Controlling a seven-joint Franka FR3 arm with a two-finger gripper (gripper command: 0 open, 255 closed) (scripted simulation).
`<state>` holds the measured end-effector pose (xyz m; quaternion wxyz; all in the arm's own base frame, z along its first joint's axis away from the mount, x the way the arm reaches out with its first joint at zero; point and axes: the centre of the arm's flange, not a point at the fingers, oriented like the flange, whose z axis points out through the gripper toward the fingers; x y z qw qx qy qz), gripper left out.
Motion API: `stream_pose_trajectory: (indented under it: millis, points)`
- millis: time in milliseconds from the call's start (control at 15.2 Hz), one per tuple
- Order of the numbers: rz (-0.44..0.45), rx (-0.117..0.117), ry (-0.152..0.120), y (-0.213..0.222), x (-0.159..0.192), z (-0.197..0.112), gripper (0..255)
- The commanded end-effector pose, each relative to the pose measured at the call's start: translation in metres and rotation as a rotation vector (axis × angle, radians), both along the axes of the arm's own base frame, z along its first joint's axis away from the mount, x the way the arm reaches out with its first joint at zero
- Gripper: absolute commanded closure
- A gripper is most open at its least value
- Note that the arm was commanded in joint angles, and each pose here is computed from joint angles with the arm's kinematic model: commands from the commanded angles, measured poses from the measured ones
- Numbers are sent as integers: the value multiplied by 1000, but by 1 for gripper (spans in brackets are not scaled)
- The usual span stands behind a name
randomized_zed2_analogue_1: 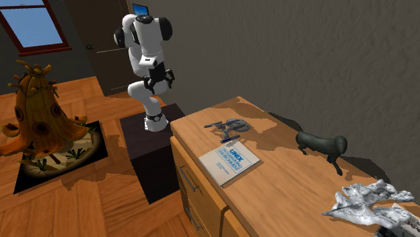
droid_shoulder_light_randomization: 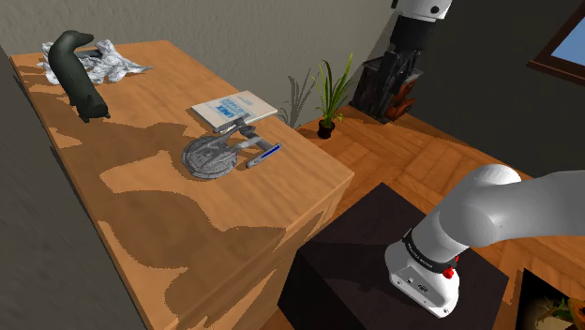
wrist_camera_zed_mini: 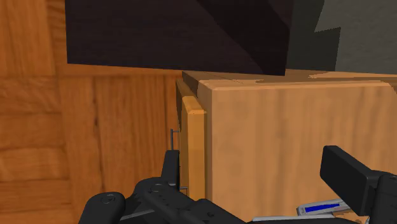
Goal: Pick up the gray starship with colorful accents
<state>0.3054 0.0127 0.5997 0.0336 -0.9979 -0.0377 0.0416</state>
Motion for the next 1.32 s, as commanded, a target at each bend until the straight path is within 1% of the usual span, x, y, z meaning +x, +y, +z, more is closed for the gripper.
stream_pose_trajectory:
  millis: [0, 1254]
  points:
    - [0, 0, 0, 0, 0, 0, 0]
    - [59, -45, -113, 165, 154, -93, 0]
